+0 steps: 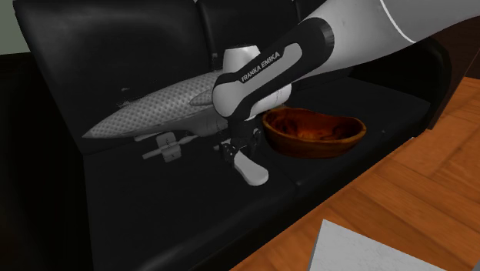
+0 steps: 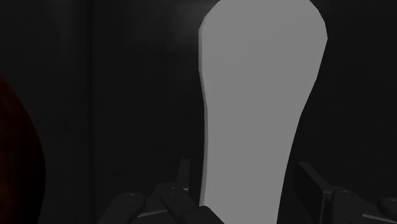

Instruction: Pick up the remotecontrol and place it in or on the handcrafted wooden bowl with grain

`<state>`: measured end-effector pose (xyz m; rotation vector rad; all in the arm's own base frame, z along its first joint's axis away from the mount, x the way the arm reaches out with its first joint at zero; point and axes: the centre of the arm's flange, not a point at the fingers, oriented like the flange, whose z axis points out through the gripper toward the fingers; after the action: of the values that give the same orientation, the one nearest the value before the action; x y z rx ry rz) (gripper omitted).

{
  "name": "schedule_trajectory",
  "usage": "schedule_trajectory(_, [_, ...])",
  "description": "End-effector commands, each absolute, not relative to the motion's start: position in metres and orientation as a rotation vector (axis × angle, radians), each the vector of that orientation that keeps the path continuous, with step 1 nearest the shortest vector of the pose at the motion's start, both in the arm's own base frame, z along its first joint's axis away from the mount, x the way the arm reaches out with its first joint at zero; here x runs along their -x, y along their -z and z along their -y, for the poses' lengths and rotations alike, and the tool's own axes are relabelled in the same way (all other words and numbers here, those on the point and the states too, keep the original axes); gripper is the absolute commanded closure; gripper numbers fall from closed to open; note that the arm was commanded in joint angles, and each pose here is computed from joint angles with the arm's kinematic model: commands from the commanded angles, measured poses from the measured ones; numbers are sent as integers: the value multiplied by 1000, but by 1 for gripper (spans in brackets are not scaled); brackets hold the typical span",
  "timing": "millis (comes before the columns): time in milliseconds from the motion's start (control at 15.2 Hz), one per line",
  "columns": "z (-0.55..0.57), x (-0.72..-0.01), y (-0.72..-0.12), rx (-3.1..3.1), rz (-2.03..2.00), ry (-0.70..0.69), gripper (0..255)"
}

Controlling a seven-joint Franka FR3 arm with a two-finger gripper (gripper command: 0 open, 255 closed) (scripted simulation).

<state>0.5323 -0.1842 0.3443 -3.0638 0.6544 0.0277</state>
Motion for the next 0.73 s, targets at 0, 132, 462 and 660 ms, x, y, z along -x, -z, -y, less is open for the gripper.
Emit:
schedule_trajectory(0, [184, -532, -355, 3064, -651, -27, 255])
schedule_trajectory(132, [184, -532, -365, 3064, -651, -27, 255])
schedule_trajectory(462, [184, -532, -392, 3064, -651, -27, 255])
schedule_trajectory(660, [184, -532, -407, 3064, -651, -27, 255])
